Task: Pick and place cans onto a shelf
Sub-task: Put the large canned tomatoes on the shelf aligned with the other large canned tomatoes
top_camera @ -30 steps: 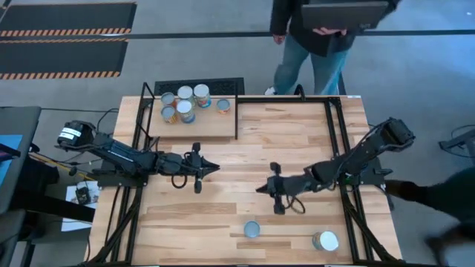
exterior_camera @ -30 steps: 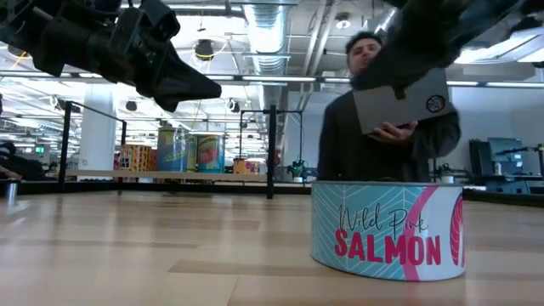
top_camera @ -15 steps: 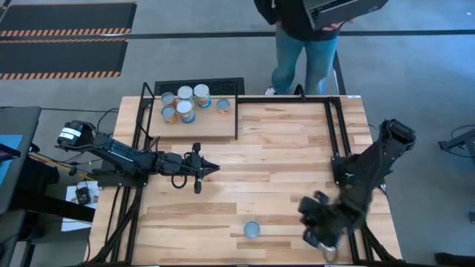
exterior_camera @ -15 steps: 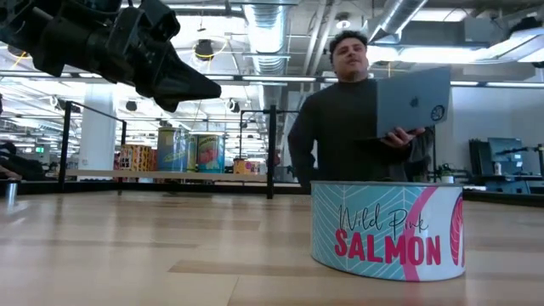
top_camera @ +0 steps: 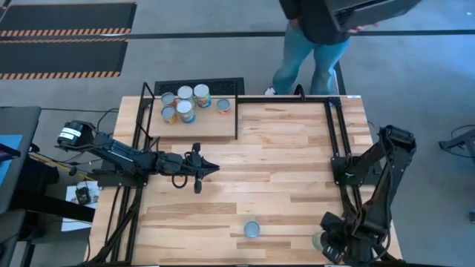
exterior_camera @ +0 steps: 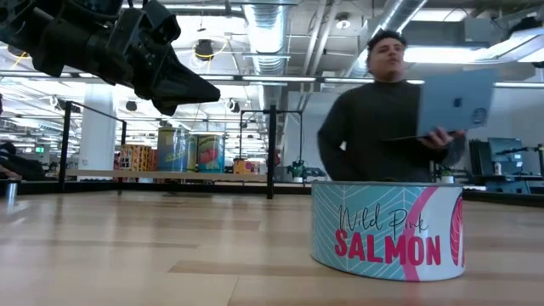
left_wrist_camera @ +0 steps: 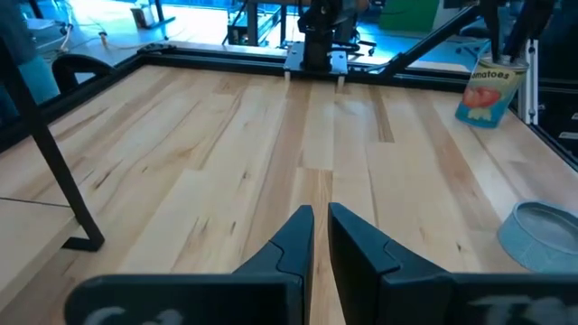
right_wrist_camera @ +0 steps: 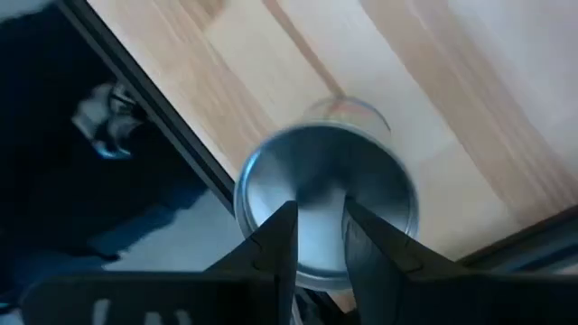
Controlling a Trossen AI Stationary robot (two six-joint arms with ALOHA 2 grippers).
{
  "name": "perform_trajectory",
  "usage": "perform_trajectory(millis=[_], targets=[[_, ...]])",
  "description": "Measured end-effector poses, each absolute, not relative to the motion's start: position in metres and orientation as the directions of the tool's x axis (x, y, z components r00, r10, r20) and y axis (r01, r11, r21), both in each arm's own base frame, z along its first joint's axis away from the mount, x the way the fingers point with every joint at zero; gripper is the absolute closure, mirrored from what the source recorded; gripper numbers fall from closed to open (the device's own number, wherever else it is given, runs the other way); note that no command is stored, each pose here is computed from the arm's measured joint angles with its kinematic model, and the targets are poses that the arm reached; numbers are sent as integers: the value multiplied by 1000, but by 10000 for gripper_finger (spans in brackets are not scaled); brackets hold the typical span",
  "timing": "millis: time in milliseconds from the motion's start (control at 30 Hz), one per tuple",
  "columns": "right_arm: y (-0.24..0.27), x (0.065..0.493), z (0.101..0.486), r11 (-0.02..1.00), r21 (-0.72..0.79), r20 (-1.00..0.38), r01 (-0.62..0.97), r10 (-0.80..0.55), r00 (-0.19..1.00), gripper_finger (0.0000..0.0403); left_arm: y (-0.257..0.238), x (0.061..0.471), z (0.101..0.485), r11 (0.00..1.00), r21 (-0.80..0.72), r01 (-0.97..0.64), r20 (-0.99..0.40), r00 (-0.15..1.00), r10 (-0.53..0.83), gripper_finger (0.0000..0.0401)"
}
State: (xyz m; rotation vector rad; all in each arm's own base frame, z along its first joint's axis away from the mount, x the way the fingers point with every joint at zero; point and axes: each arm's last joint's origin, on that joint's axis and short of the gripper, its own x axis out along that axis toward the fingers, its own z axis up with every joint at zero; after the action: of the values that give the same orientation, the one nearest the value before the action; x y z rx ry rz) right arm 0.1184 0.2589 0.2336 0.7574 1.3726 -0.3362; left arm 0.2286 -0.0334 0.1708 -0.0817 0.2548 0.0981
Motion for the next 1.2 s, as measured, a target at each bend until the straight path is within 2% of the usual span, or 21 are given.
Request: perform_trajectory(millis=[333, 633, 767, 900, 1200], targets=[[288, 131, 246, 800, 117, -992, 589, 63, 111, 284, -33, 228, 168, 988, -83, -129, -287, 953, 100, 376], [316, 149, 238, 881, 34, -997, 473, 0, 72, 206, -33, 227, 166, 987, -84, -134, -303, 947, 103, 376], [316, 154, 228, 886, -34, -998, 462, -52, 25, 196, -33, 227, 166, 987, -84, -136, -302, 947, 105, 376], [316, 158, 220, 898, -70, -997, 434, -77, -2, 229, -33, 227, 166, 987, -84, -136, -303, 947, 105, 376], [305, 167, 220, 925, -145, -987, 350, -162, 21, 389, -33, 227, 166, 988, -78, -135, -302, 948, 106, 376]])
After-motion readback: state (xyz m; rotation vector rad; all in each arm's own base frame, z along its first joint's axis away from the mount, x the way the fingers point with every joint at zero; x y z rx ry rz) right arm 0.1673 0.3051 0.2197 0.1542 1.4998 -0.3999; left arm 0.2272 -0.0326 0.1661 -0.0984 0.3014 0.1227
